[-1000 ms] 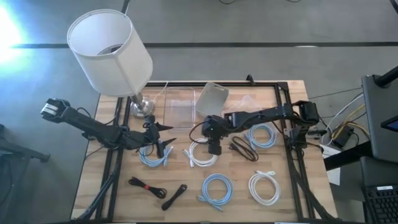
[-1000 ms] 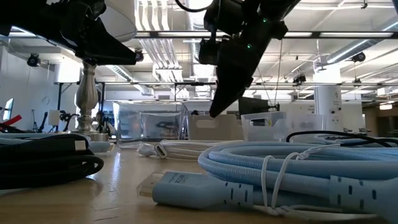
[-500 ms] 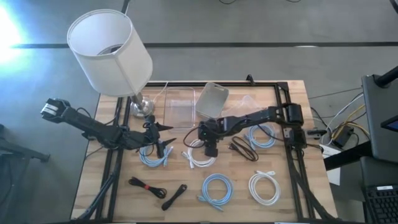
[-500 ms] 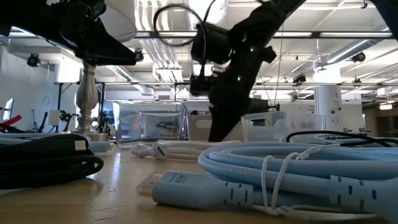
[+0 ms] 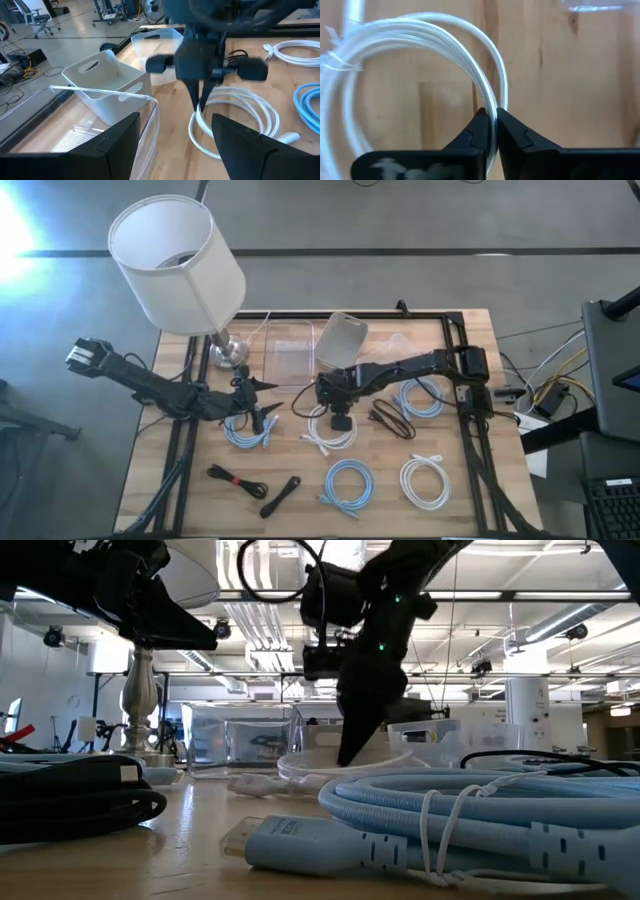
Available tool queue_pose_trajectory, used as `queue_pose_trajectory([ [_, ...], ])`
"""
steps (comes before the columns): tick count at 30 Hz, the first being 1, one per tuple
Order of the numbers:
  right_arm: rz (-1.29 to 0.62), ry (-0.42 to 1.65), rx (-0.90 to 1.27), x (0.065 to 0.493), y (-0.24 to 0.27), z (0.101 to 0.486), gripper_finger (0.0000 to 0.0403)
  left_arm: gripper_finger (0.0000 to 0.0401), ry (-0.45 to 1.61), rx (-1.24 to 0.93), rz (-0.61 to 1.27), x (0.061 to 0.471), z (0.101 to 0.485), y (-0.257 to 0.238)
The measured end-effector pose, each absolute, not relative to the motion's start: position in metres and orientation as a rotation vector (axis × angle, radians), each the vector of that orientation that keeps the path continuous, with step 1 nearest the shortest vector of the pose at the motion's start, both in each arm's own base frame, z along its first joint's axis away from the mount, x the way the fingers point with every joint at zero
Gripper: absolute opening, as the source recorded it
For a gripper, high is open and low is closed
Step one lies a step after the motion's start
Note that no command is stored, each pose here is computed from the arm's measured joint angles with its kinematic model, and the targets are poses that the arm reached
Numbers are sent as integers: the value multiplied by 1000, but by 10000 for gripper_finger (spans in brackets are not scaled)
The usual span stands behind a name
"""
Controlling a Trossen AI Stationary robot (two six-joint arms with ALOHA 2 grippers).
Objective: Sort HDMI cables
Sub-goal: Put the top white HDMI cable into the right transparent bin
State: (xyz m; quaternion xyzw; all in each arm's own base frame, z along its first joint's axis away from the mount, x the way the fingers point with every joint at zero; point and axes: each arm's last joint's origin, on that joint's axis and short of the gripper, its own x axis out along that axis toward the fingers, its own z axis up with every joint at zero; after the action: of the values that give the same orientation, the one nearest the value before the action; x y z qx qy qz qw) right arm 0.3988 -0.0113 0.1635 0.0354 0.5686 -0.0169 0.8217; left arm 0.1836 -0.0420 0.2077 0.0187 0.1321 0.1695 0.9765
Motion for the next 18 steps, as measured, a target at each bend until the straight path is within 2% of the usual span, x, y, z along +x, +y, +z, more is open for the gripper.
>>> queue_pose_trajectory([
  [9,-90,1106,-4,386,-13,220,18,250,262,25,343,184,208,-42],
  [18,-317,1044,-155,355,-20,271,18,250,257,9,345,184,208,-42],
])
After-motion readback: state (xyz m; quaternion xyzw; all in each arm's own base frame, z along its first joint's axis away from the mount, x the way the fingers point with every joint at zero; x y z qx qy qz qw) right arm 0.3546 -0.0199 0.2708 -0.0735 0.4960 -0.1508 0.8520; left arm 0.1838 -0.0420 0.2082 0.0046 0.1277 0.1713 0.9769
